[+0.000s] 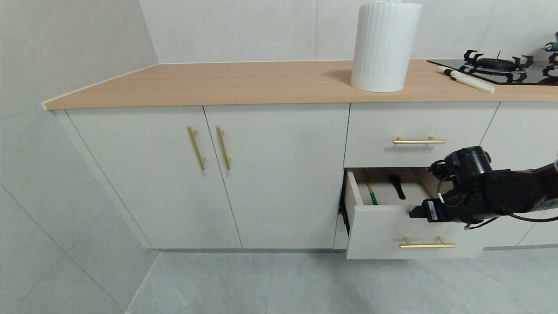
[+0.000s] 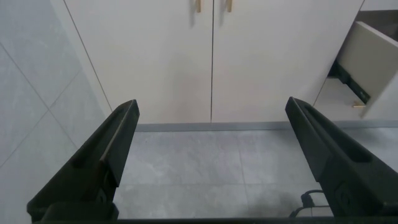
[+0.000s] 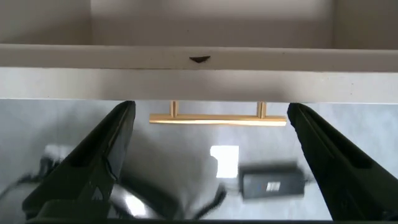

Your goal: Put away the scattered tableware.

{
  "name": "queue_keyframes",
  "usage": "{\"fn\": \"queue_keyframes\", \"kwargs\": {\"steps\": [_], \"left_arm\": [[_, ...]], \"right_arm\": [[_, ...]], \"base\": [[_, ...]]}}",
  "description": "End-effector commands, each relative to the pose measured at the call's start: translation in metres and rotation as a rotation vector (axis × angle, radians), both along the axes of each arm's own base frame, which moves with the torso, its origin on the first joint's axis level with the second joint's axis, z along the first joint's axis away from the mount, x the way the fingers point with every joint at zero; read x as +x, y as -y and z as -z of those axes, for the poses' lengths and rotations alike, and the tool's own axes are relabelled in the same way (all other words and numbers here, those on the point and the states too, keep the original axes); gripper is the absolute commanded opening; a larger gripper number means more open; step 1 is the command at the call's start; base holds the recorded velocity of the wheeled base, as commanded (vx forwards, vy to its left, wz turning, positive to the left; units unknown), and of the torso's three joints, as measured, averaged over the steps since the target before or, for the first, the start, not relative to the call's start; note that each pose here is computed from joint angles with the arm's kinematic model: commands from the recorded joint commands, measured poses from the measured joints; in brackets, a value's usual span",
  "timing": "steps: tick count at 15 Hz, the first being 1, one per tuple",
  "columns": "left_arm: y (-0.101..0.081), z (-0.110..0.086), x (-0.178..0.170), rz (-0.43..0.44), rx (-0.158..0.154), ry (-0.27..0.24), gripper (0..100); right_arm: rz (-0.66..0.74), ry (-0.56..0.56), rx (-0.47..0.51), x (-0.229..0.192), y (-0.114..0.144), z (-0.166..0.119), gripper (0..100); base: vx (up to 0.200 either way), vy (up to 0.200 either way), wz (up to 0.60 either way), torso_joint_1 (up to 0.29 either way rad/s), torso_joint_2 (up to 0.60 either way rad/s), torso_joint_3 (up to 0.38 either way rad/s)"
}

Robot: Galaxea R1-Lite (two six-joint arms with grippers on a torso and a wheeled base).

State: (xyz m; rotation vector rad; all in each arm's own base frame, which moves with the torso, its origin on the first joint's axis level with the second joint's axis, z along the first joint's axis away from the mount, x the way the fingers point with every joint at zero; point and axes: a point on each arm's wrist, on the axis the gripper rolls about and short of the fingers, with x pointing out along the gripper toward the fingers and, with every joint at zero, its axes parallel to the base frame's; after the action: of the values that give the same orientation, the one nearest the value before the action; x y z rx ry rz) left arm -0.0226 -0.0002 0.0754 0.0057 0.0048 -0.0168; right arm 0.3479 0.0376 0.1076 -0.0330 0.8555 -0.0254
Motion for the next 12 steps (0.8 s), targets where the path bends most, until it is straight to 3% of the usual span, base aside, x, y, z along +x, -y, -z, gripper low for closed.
{"fn": "queue_keyframes", "kwargs": {"steps": [1,12], "left_arm": [[0.0,0.0,0.0,0.0,0.0,-0.001,100],[0.0,0.0,0.0,0.0,0.0,-0.001,100]], "right_arm": [[0.0,-0.016,-0.004,0.018,-0.002,0.013,100],[0.065,0.119,0.007,0.085,0.019,0.023,100]], "base": [[0.0,0.0,0.0,0.0,0.0,0.0],[0.0,0.0,0.0,0.0,0.0,0.0]]}}
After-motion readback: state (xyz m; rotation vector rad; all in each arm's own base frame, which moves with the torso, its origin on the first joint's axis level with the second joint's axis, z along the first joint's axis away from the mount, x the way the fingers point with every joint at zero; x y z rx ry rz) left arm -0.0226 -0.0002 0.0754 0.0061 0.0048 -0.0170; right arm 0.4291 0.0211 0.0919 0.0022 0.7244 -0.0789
